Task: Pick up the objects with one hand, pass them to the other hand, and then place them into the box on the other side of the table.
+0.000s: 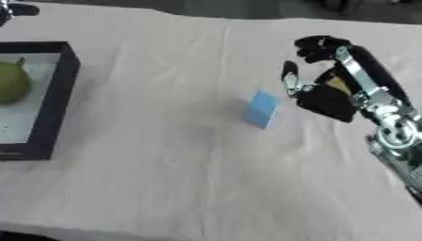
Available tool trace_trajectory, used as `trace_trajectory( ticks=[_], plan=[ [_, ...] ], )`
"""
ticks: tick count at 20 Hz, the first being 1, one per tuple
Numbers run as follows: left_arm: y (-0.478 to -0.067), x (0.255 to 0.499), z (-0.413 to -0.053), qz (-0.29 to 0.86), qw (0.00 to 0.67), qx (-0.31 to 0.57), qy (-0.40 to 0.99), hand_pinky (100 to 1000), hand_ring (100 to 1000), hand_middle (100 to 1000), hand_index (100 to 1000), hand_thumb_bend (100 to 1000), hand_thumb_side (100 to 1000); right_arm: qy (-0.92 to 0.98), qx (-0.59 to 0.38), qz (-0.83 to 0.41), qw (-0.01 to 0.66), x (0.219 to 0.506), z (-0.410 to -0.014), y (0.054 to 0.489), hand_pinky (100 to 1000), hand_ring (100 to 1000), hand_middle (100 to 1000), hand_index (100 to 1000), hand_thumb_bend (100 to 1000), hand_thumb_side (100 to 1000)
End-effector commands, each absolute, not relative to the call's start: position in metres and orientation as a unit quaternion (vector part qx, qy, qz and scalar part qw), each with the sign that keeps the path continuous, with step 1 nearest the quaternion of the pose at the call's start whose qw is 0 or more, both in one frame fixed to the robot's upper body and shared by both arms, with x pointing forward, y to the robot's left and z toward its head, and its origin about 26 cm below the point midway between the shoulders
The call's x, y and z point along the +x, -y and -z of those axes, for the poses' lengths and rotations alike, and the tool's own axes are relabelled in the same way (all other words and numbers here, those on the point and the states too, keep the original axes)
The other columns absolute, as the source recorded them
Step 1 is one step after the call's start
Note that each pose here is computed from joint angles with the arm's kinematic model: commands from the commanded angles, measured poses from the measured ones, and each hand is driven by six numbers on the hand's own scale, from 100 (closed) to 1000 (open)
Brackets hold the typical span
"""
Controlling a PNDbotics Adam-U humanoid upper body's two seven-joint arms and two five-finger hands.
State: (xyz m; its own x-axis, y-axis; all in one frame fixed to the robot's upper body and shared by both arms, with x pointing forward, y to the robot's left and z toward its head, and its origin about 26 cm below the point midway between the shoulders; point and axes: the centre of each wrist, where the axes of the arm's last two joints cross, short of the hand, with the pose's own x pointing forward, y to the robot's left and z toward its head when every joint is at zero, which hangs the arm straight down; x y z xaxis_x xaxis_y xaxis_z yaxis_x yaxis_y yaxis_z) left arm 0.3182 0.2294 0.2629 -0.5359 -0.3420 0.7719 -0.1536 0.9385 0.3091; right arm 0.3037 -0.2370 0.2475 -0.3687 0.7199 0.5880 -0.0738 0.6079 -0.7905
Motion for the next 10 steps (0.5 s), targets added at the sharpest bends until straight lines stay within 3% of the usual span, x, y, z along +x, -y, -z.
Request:
trace_trajectory(
  ticks=[1,7,10],
  plan=[
    [-0.228,0.316,-0.267,0.087,0.446,0.137,0.880,741,765,785,826,100,665,0.706,-0.235,-0.413,0.525,0.300,-0.266,0.250,645,839,778,847,201,435],
    [-0.227,0.317,-0.262,0.087,0.453,0.138,0.876,739,764,783,820,100,664,0.666,-0.283,-0.446,0.526,0.298,-0.283,0.266,760,863,807,860,312,356],
    [-0.227,0.317,-0.261,0.089,0.452,0.139,0.877,738,763,782,817,100,664,0.645,-0.327,-0.459,0.516,0.296,-0.287,0.275,839,876,821,869,407,256]
  ],
)
